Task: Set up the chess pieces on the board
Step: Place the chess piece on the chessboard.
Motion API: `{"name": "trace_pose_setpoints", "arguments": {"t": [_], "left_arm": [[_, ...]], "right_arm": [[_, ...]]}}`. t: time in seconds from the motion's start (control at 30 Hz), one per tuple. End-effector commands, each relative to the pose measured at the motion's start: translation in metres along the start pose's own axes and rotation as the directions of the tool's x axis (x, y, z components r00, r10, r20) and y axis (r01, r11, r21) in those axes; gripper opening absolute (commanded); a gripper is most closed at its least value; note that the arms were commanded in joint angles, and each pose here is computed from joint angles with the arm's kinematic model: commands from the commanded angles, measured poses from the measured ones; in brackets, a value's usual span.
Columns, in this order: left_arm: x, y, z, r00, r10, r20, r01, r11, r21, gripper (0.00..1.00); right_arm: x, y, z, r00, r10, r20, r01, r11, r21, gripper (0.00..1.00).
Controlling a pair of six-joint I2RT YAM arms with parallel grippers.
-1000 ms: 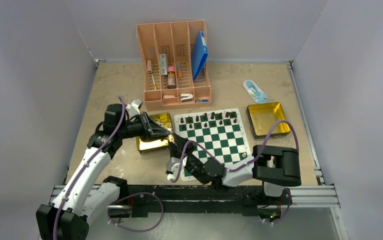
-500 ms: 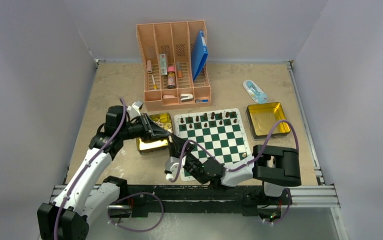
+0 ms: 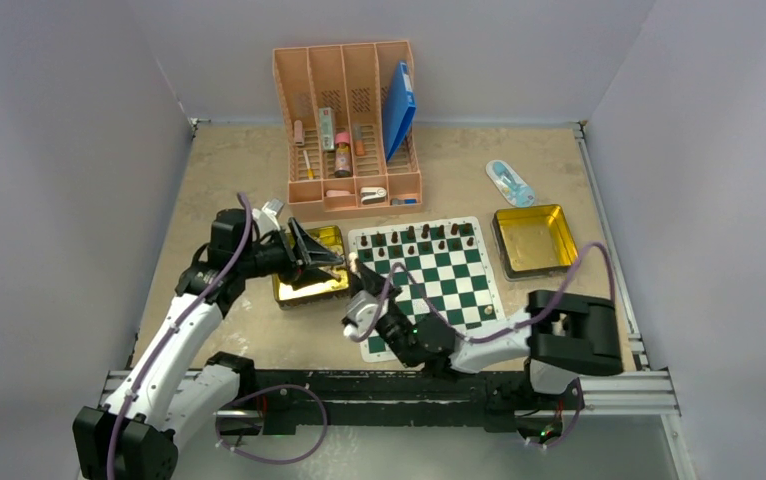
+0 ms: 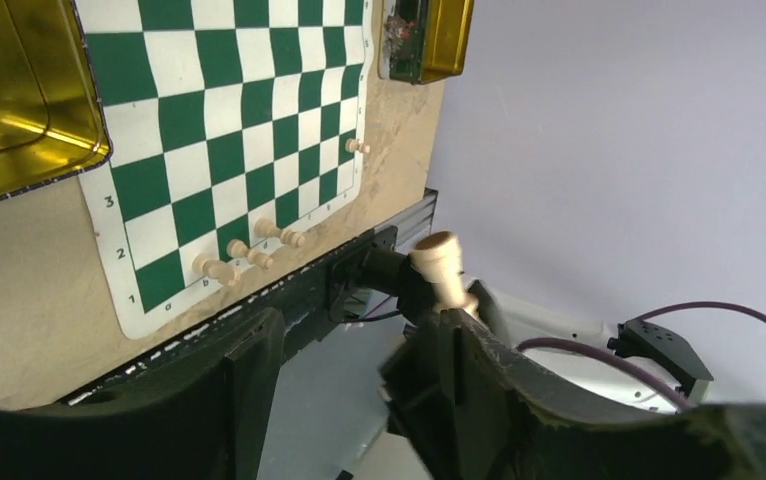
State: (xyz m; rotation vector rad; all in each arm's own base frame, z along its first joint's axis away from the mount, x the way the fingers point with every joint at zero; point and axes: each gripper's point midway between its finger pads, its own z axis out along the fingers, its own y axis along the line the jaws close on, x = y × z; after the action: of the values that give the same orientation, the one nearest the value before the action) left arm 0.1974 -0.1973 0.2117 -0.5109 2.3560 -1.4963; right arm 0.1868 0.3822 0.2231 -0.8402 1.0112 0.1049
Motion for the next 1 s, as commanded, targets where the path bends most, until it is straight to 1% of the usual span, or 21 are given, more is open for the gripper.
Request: {"name": "trace_pose_setpoints", "arguments": {"t": [0.0, 0.07, 0.1, 0.17, 0.23, 0.3, 0.37, 0.47, 0.57, 0.63, 0.67, 0.7, 0.8, 0.87, 0.97], "left_arm": [[-0.022, -0.024, -0.011, 0.980, 0.179, 0.090, -0.178, 0.984, -0.023, 0.59], [-0.032, -0.027, -0.015, 0.957, 0.265, 0.118, -0.258, 0.964, -0.070, 0.61], [-0.038, -0.028, -0.017, 0.941, 0.309, 0.136, -0.297, 0.949, -0.103, 0.62], [-0.050, -0.027, -0.024, 0.904, 0.394, 0.167, -0.366, 0.914, -0.175, 0.64], [-0.059, -0.029, -0.033, 0.851, 0.486, 0.198, -0.441, 0.867, -0.231, 0.66], [-0.067, -0.030, -0.041, 0.786, 0.579, 0.219, -0.520, 0.810, -0.272, 0.69], [-0.073, -0.028, -0.047, 0.735, 0.635, 0.239, -0.562, 0.767, -0.310, 0.73], [-0.075, -0.025, -0.049, 0.680, 0.693, 0.240, -0.614, 0.717, -0.329, 0.78], [-0.076, -0.017, -0.048, 0.649, 0.726, 0.228, -0.642, 0.683, -0.347, 0.81], [-0.076, -0.012, -0.048, 0.632, 0.742, 0.224, -0.655, 0.666, -0.357, 0.83], [-0.076, -0.009, -0.048, 0.624, 0.748, 0.224, -0.660, 0.659, -0.361, 0.84], [-0.076, -0.006, -0.048, 0.617, 0.754, 0.225, -0.664, 0.652, -0.366, 0.84], [-0.076, 0.001, -0.049, 0.604, 0.762, 0.232, -0.666, 0.643, -0.378, 0.87], [-0.076, -0.001, -0.050, 0.597, 0.766, 0.238, -0.670, 0.639, -0.378, 0.88], [-0.076, -0.001, -0.051, 0.598, 0.766, 0.235, -0.668, 0.638, -0.381, 0.90]], "right_arm": [[-0.029, -0.056, -0.003, 0.921, 0.388, 0.015, -0.384, 0.903, 0.192, 0.00], [-0.024, -0.054, -0.007, 0.876, 0.479, -0.053, -0.461, 0.865, 0.198, 0.00], [-0.022, -0.046, -0.009, 0.841, 0.531, -0.104, -0.510, 0.842, 0.178, 0.00], [-0.008, -0.034, -0.019, 0.777, 0.580, -0.244, -0.556, 0.814, 0.166, 0.00], [-0.005, -0.035, -0.031, 0.682, 0.666, -0.300, -0.633, 0.744, 0.212, 0.00], [0.006, -0.044, -0.047, 0.577, 0.746, -0.332, -0.673, 0.665, 0.325, 0.00], [0.013, -0.050, -0.065, 0.474, 0.806, -0.354, -0.696, 0.589, 0.411, 0.00], [0.027, -0.047, -0.091, 0.375, 0.823, -0.427, -0.687, 0.556, 0.469, 0.00], [0.040, -0.043, -0.115, 0.308, 0.818, -0.486, -0.667, 0.550, 0.503, 0.00], [0.054, -0.043, -0.132, 0.252, 0.833, -0.492, -0.634, 0.527, 0.566, 0.00], [0.062, -0.045, -0.141, 0.245, 0.824, -0.511, -0.602, 0.542, 0.586, 0.00], [0.068, -0.046, -0.149, 0.211, 0.842, -0.496, -0.581, 0.516, 0.629, 0.00], [0.083, -0.047, -0.172, 0.157, 0.849, -0.505, -0.502, 0.509, 0.700, 0.00], [0.090, -0.046, -0.182, 0.122, 0.856, -0.503, -0.462, 0.497, 0.734, 0.00], [0.101, -0.048, -0.197, 0.099, 0.868, -0.487, -0.394, 0.484, 0.781, 0.00]]}}
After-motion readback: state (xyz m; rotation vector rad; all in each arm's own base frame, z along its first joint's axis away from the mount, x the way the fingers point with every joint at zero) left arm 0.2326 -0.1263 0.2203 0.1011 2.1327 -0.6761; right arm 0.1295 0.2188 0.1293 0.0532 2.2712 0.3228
